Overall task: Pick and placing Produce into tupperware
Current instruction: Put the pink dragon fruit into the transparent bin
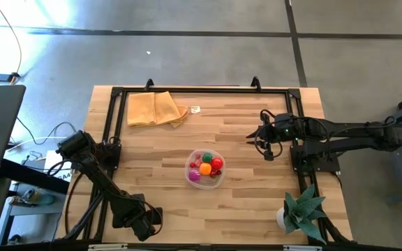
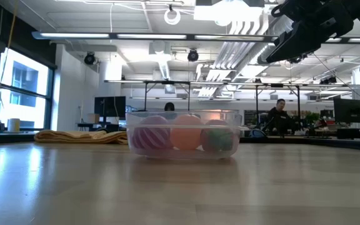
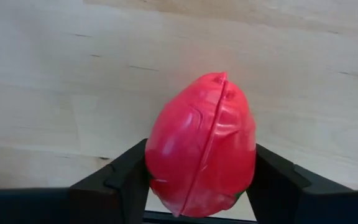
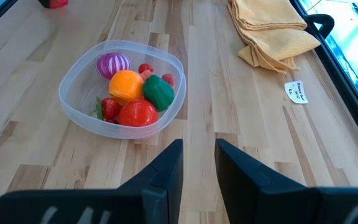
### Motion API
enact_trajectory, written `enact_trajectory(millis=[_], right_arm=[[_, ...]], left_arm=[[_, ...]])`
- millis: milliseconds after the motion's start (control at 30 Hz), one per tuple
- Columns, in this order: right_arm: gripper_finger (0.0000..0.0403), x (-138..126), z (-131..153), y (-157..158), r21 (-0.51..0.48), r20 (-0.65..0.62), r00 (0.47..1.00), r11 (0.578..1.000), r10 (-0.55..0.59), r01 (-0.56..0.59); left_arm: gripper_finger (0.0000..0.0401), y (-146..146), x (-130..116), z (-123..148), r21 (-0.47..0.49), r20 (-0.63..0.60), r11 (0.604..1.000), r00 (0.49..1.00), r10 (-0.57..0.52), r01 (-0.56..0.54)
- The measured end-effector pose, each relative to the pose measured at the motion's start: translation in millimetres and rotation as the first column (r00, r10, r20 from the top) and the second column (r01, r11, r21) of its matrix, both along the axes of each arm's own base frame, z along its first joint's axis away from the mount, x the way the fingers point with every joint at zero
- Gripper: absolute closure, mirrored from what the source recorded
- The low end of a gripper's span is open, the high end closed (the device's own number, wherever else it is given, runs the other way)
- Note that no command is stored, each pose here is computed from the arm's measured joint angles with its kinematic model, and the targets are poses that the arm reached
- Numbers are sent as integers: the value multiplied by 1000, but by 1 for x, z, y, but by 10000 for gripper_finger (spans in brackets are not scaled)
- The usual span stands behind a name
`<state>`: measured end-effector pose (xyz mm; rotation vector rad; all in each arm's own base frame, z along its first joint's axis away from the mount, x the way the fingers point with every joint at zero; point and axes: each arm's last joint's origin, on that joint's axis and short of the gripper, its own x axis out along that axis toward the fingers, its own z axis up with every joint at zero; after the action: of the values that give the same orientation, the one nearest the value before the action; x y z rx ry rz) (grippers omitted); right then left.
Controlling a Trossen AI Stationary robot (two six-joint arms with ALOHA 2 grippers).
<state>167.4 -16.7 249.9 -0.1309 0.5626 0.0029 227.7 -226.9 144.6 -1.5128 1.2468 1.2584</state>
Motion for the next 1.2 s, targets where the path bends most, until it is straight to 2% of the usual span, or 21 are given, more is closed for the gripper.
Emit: enact_trajectory(millis=[233, 567, 900, 1200], right_arm=[[320, 0, 0, 0, 0, 0, 1000, 1000, 0, 0], [320, 0, 0, 0, 0, 0, 1000, 1000, 0, 0], [320, 0, 0, 0, 0, 0, 1000, 1000, 0, 0], [320, 0, 0, 0, 0, 0, 1000, 1000, 0, 0]], left_arm=[[155, 2, -2, 0, 17, -17, 1000, 1000, -2, 2], [194, 1, -1, 0, 7, -19, 1000, 1000, -2, 3], [157, 0, -3, 0, -40, -58, 999, 998, -24, 21], [185, -1, -2, 0, -48, -53, 999, 998, -26, 24]])
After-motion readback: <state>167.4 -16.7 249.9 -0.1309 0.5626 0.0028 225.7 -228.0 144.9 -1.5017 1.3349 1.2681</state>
